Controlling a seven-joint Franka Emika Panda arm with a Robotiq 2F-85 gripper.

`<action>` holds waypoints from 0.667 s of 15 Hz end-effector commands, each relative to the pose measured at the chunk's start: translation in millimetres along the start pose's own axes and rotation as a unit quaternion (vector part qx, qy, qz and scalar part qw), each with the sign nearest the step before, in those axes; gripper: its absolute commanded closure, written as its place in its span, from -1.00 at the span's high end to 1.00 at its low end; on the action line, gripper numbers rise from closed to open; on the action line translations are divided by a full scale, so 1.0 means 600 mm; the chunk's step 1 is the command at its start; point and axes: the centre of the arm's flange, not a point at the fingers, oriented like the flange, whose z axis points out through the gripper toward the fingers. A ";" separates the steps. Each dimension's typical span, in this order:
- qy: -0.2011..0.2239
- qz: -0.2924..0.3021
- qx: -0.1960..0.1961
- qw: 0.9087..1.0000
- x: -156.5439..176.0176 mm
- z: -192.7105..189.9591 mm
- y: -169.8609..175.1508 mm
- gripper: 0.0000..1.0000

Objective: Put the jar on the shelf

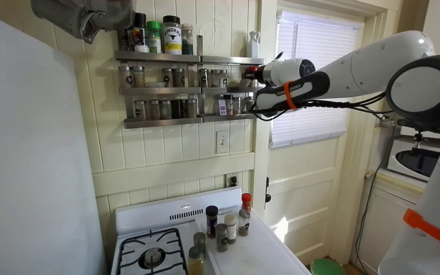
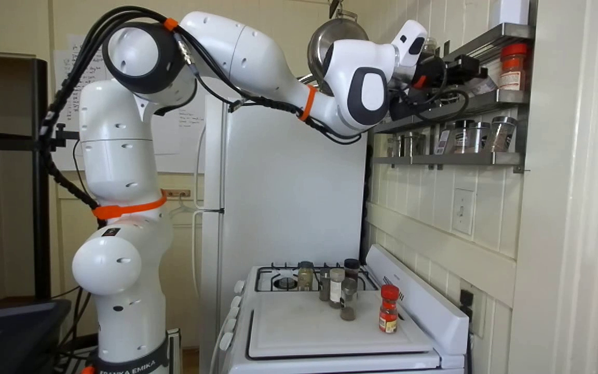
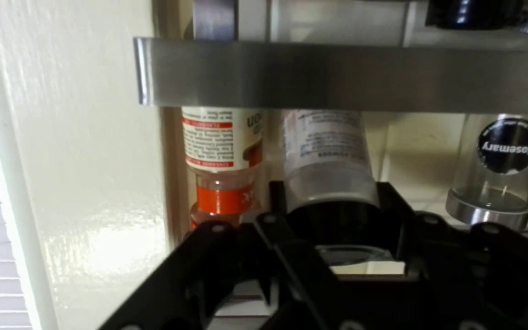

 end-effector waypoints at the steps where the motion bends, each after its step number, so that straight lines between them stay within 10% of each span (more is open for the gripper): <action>1: -0.024 0.022 -0.016 0.999 0.018 -0.005 -0.013 -0.50; 10: -0.064 0.064 -0.035 0.995 0.066 0.004 -0.014 -0.50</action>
